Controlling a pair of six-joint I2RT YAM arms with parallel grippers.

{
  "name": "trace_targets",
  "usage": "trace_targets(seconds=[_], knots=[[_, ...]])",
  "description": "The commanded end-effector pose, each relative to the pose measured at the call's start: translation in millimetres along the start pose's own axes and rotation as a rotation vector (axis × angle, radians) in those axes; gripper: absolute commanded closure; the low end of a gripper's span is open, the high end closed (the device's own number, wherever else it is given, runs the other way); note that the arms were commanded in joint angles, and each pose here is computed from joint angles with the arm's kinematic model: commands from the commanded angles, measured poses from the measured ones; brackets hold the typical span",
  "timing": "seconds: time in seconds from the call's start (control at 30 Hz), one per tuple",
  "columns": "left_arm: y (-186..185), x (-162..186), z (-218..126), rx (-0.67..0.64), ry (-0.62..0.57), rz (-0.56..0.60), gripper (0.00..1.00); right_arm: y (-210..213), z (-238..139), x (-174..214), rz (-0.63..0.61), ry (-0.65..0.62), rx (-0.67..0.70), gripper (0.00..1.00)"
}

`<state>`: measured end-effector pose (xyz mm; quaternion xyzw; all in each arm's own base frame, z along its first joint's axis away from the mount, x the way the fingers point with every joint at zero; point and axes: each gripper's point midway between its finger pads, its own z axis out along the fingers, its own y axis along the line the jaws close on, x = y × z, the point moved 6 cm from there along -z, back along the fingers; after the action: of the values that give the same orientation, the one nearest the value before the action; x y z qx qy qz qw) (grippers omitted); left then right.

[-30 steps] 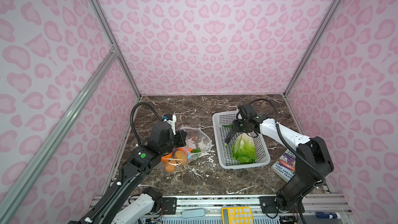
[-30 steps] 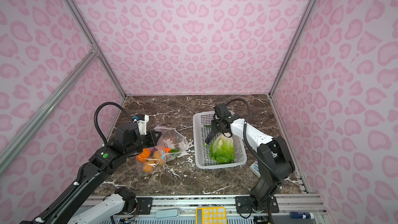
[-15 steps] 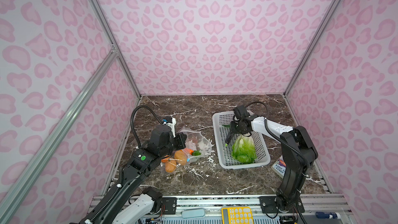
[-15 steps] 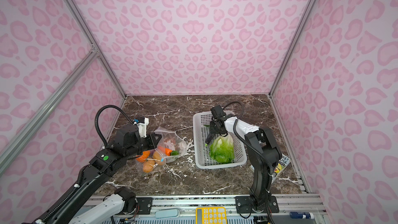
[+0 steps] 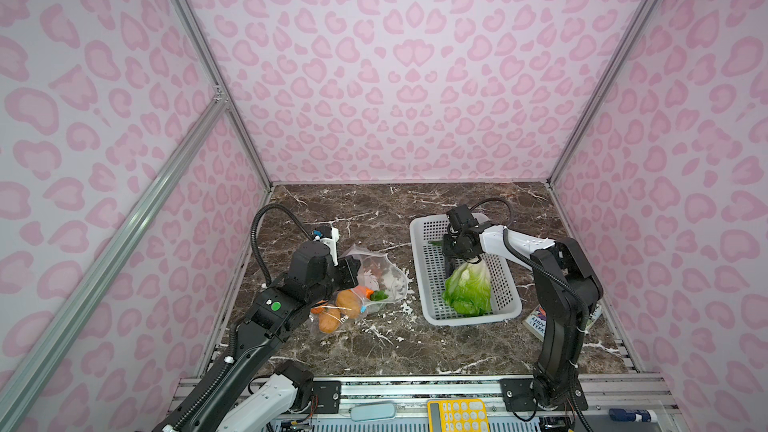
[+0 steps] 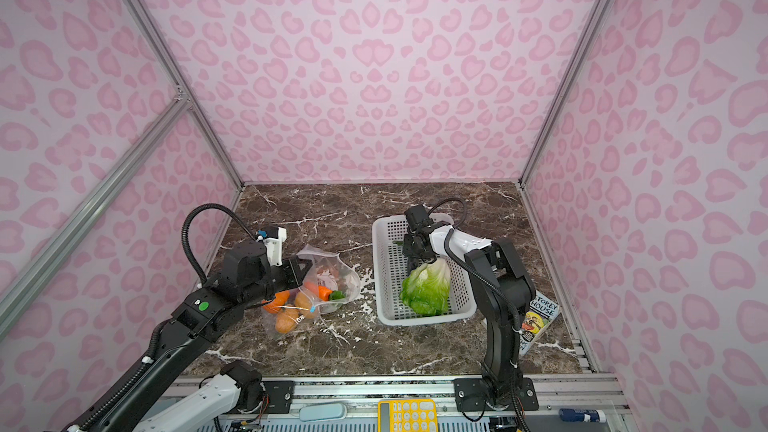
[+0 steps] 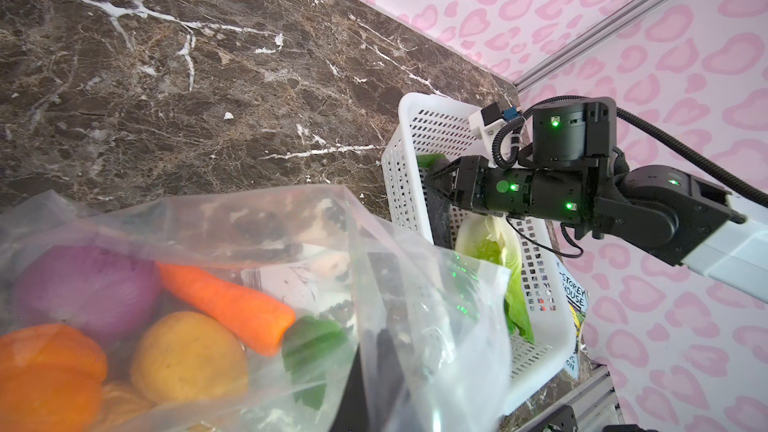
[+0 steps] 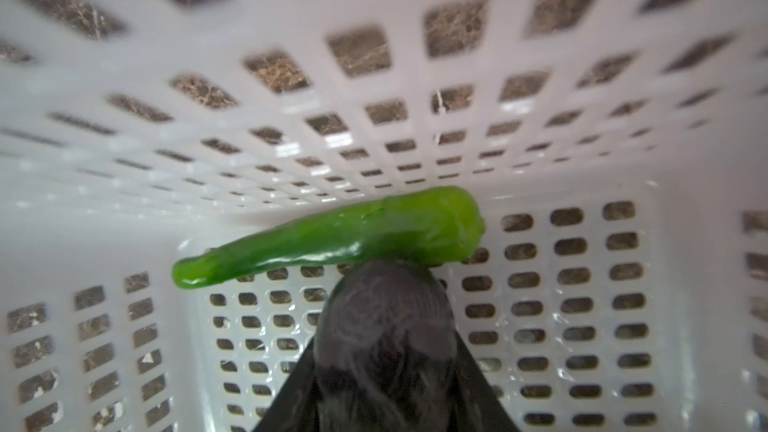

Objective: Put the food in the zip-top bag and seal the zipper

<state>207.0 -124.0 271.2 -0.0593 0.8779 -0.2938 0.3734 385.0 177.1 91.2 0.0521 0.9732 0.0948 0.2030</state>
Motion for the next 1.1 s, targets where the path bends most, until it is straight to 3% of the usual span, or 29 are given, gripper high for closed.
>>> trace_targets(seconds=[0.0, 0.27, 0.63, 0.8, 1.07], knots=[[-1.9, -4.1, -0.6, 0.009, -0.026, 0.000, 0.97, 0.5, -5.8, -3.0, 0.015, -0.022, -0.015, 0.68], [-2.1, -4.3, -0.3, 0.009, -0.026, -0.002, 0.97, 0.3, -34.1, -14.6, 0.060, -0.092, -0.106, 0.76], [-2.8, -4.7, -1.1, 0.013, -0.027, -0.003, 0.97, 2.4, -77.6, -34.1, 0.064, -0.196, -0.208, 0.78], [-2.9, -5.1, -2.2, 0.013, -0.031, -0.004, 0.97, 12.6, -105.6, -44.9, 0.024, -0.257, -0.280, 0.78], [-6.5, -10.0, -3.1, 0.017, -0.041, -0.002, 0.97, 64.2, -168.6, -42.1, -0.121, -0.364, -0.540, 0.79]])
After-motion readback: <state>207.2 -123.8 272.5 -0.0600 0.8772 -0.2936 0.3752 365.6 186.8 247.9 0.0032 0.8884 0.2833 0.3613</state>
